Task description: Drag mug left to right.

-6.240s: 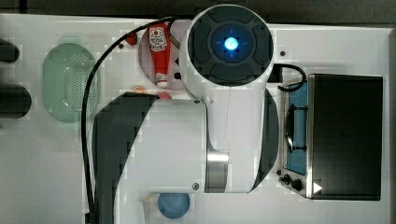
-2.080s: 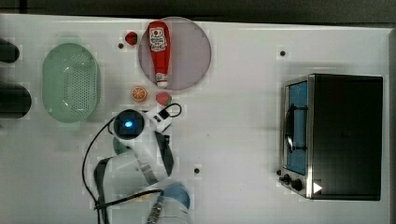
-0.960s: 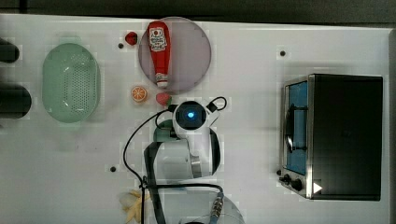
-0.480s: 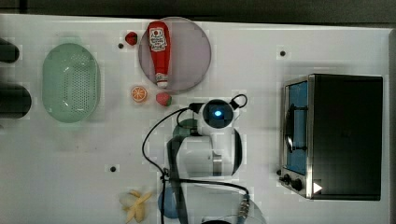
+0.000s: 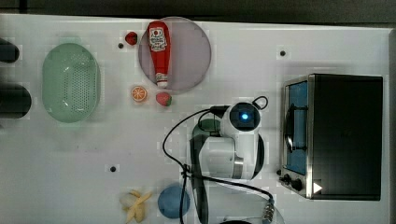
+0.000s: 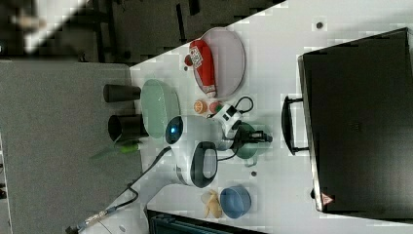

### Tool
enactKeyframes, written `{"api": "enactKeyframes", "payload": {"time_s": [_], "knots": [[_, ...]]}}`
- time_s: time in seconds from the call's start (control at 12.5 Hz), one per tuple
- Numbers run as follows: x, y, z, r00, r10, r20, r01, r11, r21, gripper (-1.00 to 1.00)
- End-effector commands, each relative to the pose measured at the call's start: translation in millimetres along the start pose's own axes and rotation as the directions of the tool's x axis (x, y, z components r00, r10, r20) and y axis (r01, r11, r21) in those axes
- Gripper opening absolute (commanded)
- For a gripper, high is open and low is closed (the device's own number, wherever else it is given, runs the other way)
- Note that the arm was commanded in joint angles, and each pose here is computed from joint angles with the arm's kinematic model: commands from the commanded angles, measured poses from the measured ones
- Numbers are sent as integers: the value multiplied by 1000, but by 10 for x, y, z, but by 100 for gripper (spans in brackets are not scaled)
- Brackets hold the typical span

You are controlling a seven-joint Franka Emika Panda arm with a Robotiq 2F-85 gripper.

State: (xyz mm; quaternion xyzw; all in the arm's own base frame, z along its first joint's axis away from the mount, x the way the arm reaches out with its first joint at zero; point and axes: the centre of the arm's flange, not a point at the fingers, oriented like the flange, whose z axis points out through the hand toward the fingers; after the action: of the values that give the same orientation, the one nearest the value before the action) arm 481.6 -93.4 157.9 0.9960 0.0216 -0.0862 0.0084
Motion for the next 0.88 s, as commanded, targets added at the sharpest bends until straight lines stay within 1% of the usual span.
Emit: {"api": "enactKeyframes", "payload": {"time_s": [0.08, 0.16, 0.24, 0.4, 0.48, 0.56, 0.64, 0.72, 0.8, 0.88], "knots": [[16, 371, -171, 999, -27, -37, 26, 999, -18, -65], [9, 446, -178, 999, -20, -39, 19, 1000, -21, -59], [3, 503, -183, 999, -10, -40, 9, 1000, -24, -39], [51, 455, -290, 998, -21, -57, 19, 999, -29, 7], [104, 391, -438, 997, -34, -74, 32, 999, -35, 29], [139, 327, -634, 996, -35, -78, 32, 999, -39, 52], [160, 238, -871, 997, -3, -72, 1, 1000, -31, 75], [168, 112, -1127, 997, 60, -58, -61, 998, -14, 100], [159, -51, -1394, 988, 148, -33, -148, 989, 9, 100], [146, -228, -1690, 965, 261, -9, -260, 965, 35, 100]]}}
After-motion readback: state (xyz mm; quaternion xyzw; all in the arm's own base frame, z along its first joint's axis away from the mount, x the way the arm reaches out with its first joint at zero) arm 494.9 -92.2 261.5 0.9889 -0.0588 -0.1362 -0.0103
